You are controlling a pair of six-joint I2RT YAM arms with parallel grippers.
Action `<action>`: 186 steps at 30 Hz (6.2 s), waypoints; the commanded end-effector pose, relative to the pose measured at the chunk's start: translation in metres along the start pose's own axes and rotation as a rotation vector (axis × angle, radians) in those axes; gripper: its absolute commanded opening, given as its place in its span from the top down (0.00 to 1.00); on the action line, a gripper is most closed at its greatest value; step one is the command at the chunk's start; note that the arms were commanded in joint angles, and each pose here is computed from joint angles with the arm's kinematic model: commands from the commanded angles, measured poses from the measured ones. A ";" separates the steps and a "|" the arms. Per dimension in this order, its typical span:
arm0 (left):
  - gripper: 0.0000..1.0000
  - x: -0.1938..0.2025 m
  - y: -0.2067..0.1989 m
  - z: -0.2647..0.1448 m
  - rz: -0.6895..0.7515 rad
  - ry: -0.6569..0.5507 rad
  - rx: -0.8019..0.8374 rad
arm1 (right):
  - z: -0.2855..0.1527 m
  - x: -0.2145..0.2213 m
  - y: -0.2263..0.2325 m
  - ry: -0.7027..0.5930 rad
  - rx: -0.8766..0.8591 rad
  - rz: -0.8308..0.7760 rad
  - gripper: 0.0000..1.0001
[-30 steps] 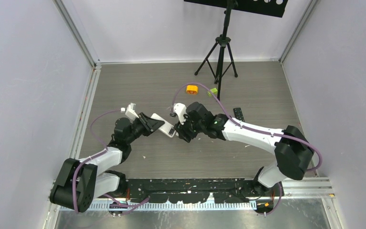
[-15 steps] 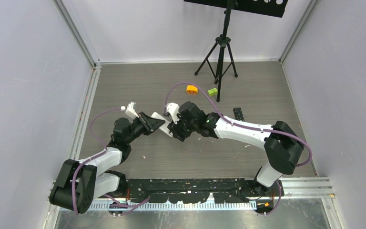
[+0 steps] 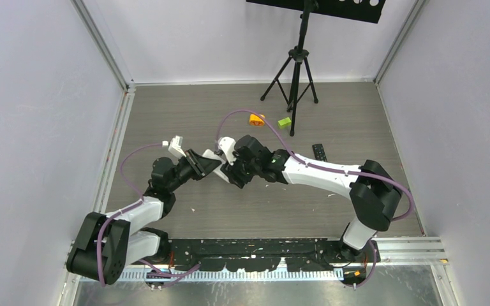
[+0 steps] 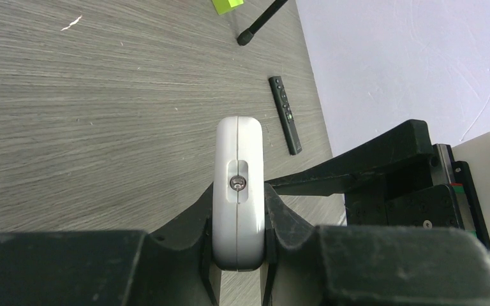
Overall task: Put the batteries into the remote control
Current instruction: Load the battery cover into the remote control, then turn over the remote control at the center of the board.
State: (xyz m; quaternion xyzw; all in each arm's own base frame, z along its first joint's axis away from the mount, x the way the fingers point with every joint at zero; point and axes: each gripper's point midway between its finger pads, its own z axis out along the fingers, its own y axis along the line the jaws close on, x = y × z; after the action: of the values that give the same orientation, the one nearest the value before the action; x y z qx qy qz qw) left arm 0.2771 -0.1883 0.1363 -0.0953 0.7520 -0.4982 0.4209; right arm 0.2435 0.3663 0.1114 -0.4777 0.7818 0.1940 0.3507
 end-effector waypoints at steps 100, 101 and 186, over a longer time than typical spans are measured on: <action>1.00 -0.073 -0.151 -0.027 -0.512 -0.040 0.393 | -0.105 -0.091 -0.007 -0.658 -0.324 1.142 0.79; 1.00 -0.073 -0.152 -0.026 -0.502 -0.035 0.395 | -0.103 -0.091 -0.007 -0.655 -0.320 1.142 0.79; 0.00 -0.038 -0.065 -0.041 0.245 0.073 -0.237 | -0.157 0.066 -0.139 0.001 0.792 0.585 1.00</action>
State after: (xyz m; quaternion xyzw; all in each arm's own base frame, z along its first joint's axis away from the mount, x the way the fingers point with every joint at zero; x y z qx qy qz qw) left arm 0.2435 -0.1933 0.2278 -0.0070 0.8000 -0.4256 0.4228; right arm 0.2653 0.2495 0.1950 -0.1245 0.8672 0.2319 0.4228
